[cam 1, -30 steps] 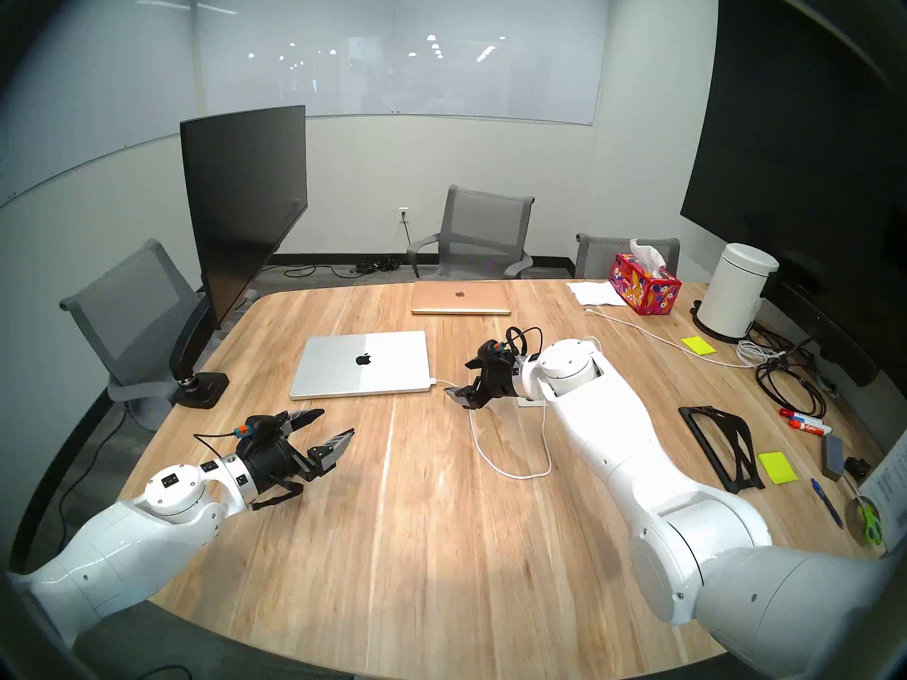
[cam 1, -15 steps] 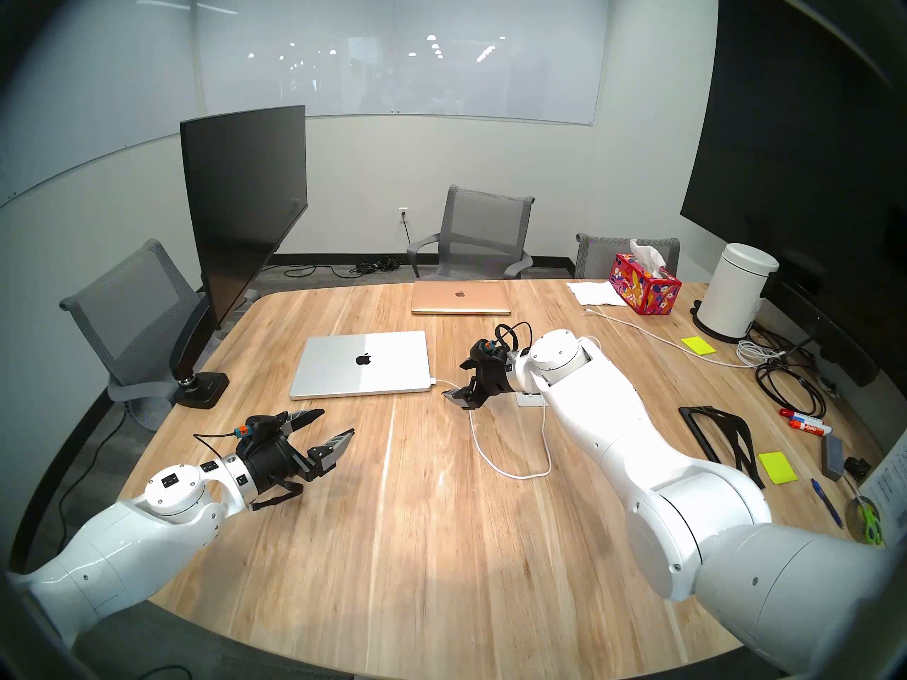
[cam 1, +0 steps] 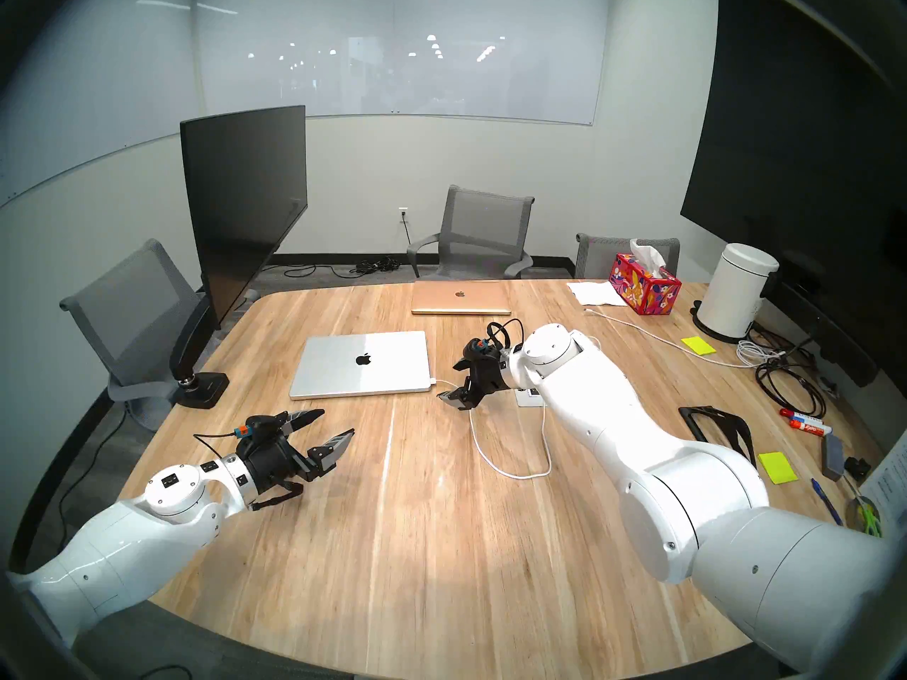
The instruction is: Unplug the charging cable from the port of the MacBook and lay it on the desk
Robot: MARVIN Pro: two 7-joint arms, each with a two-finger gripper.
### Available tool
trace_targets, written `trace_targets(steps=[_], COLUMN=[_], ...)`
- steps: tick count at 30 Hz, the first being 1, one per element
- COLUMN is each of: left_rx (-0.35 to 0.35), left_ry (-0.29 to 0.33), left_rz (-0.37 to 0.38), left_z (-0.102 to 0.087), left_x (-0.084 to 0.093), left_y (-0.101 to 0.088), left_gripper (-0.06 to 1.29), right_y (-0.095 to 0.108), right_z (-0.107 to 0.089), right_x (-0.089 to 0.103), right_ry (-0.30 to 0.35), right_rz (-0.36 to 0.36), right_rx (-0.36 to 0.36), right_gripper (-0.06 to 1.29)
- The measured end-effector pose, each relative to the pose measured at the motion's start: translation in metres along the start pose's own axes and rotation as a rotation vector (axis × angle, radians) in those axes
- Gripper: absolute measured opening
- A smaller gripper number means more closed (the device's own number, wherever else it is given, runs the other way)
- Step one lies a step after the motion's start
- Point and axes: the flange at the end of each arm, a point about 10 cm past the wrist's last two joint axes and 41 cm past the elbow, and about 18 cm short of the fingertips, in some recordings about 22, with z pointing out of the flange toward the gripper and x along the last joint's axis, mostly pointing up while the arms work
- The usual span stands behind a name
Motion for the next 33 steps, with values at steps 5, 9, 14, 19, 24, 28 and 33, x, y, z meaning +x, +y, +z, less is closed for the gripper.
trace_targets(steps=[5, 9, 14, 19, 24, 28, 33], left_rx=[0.000, 0.000, 0.000, 0.000, 0.000, 0.000, 0.000], left_ry=[0.000, 0.000, 0.000, -0.001, -0.001, -0.001, -0.001], left_rz=[0.000, 0.000, 0.000, 0.000, 0.000, 0.000, 0.000], left_z=[0.000, 0.000, 0.000, 0.000, 0.000, 0.000, 0.000], left_x=[0.000, 0.000, 0.000, 0.000, 0.000, 0.000, 0.000], left_y=[0.000, 0.000, 0.000, 0.000, 0.000, 0.000, 0.000], left_gripper=[1.25, 1.25, 1.25, 1.25, 1.25, 1.25, 1.25], right_y=[0.002, 0.004, 0.008, 0.009, 0.010, 0.011, 0.011], right_z=[0.001, 0.003, 0.005, 0.008, 0.010, 0.013, 0.015], right_x=[0.003, 0.004, 0.004, 0.002, 0.001, 0.001, 0.002], right_ry=[0.000, -0.004, -0.014, -0.028, -0.047, -0.056, -0.062], right_rz=[0.006, 0.011, 0.016, 0.018, 0.014, 0.011, 0.009], right_rx=[0.011, 0.017, 0.007, -0.003, -0.011, -0.016, -0.020], right_gripper=[1.22, 1.22, 1.22, 1.22, 1.22, 1.22, 1.22])
